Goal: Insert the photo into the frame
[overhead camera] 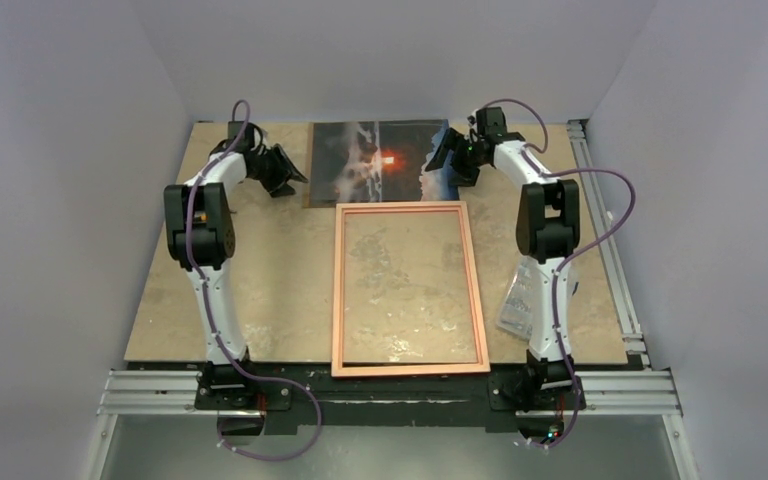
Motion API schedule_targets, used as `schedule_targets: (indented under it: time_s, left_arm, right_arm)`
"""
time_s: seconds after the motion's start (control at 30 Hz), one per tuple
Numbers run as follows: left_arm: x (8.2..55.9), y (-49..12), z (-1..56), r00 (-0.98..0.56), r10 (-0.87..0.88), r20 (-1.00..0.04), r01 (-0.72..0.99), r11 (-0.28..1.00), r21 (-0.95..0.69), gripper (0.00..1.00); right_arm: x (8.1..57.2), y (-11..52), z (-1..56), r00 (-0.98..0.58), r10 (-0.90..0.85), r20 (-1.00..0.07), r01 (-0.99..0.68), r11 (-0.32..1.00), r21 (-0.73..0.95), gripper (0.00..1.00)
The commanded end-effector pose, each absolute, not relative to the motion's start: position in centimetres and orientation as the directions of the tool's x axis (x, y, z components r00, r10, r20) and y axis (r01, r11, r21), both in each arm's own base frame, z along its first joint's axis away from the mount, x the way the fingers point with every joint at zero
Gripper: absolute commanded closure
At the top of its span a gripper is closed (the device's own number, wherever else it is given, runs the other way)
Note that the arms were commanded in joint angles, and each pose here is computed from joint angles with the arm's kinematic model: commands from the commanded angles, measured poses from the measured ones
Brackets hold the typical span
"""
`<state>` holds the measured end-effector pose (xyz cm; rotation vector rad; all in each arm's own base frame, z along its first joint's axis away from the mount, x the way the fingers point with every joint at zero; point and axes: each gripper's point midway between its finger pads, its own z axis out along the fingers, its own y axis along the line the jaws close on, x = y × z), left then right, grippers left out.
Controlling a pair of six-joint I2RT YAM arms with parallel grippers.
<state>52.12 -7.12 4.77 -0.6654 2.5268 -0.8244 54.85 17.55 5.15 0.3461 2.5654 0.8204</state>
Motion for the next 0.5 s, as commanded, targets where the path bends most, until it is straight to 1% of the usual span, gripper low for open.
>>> schedule_targets:
  time_s: [0.0,0.1,0.2,0.47]
  left_arm:
    - [52.6,-8.5,6.9,-0.808,-0.530,-0.259,-0.228,0.685,-0.692,0.57]
    - [52.4,-8.5,8.2,-0.798,-0.531,-0.284,-0.208,0.687,-0.696,0.62]
    - [52.2,-8.7,10.0,-0.784,-0.540,-0.306,-0.186,0.675,-0.713,0.70]
    - [51.8,-9.6,15.5,-0.764,-0.545,-0.346,-0.095,0.625,-0.774,0.85]
  right_arm:
    - [53.5,20.5,5.5,-0.907,0.320,-0.272,0.058,0.737,0.673,0.22]
    - [53.4,21.1,6.5,-0.909,0.315,-0.271,0.036,0.709,0.705,0.22]
    - [53.1,22.3,8.0,-0.916,0.303,-0.262,-0.005,0.645,0.764,0.22]
    - [52.8,23.3,12.6,-0.912,0.279,-0.299,-0.093,0.572,0.815,0.22]
